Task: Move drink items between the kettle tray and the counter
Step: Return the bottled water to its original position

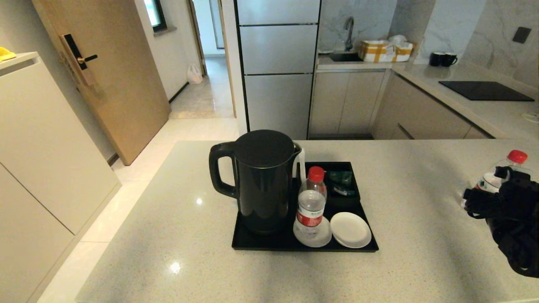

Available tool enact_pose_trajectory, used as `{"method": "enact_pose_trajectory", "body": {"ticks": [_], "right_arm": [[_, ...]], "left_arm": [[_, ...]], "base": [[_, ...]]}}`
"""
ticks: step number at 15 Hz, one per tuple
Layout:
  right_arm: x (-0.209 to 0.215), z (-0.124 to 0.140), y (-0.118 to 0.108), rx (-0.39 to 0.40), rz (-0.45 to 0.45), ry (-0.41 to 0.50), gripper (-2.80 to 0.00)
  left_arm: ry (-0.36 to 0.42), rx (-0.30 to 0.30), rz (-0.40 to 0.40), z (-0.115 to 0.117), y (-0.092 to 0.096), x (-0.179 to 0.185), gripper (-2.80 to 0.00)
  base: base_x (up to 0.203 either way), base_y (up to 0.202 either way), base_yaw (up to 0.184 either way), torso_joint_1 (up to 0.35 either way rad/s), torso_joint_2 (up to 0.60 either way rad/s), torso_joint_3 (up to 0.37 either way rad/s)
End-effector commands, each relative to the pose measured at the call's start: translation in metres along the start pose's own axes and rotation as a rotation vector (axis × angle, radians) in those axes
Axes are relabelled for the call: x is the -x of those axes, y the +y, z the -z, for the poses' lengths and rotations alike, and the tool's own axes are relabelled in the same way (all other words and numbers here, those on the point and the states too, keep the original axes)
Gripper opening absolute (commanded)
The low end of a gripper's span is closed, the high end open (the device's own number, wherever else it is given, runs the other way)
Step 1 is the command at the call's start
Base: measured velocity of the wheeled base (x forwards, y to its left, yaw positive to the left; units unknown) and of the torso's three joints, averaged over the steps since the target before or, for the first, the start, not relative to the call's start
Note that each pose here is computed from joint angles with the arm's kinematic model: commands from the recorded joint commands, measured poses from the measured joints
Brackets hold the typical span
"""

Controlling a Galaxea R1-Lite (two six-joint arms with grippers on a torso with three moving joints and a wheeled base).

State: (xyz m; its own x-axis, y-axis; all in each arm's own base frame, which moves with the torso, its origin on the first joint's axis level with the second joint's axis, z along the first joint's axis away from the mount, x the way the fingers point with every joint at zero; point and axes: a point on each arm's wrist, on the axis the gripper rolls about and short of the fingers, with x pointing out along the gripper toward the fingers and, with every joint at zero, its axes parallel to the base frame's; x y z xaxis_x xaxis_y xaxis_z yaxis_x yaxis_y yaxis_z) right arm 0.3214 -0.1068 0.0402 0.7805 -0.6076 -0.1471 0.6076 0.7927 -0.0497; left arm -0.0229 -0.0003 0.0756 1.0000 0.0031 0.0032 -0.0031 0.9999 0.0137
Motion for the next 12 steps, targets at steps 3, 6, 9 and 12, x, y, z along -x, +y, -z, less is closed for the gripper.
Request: {"method": "enact_pose_trajectory", "body": {"ticks": [3,6,9,12], "right_arm": [[-0.022,-0.004,-0.001,-0.012,0.027,-0.056,0.00],[-0.031,-0.007,0.000,-0.010,0.032,-0.081,0.00],[-0.034,-0.004,0.001,-0.004,0.030,-0.067,-2.80],[-0.036,0.001,0.001,0.002,0.032,-0.052,-2.80]], "left_arm": [[0.002,0.000,0.000,0.000,0.000,0.000,-2.80],[0.002,0.000,0.000,0.000,0.000,0.000,-2.80],[0.002,0.000,0.000,0.000,0.000,0.000,-2.80],[0.002,0.000,0.000,0.000,0.000,0.000,-2.80]], "base": [[0.000,0.000,0.000,0.000,0.00,0.000],[0.000,0.000,0.000,0.000,0.00,0.000],[0.000,0.000,0.000,0.000,0.00,0.000],[0.000,0.000,0.000,0.000,0.00,0.000]]}}
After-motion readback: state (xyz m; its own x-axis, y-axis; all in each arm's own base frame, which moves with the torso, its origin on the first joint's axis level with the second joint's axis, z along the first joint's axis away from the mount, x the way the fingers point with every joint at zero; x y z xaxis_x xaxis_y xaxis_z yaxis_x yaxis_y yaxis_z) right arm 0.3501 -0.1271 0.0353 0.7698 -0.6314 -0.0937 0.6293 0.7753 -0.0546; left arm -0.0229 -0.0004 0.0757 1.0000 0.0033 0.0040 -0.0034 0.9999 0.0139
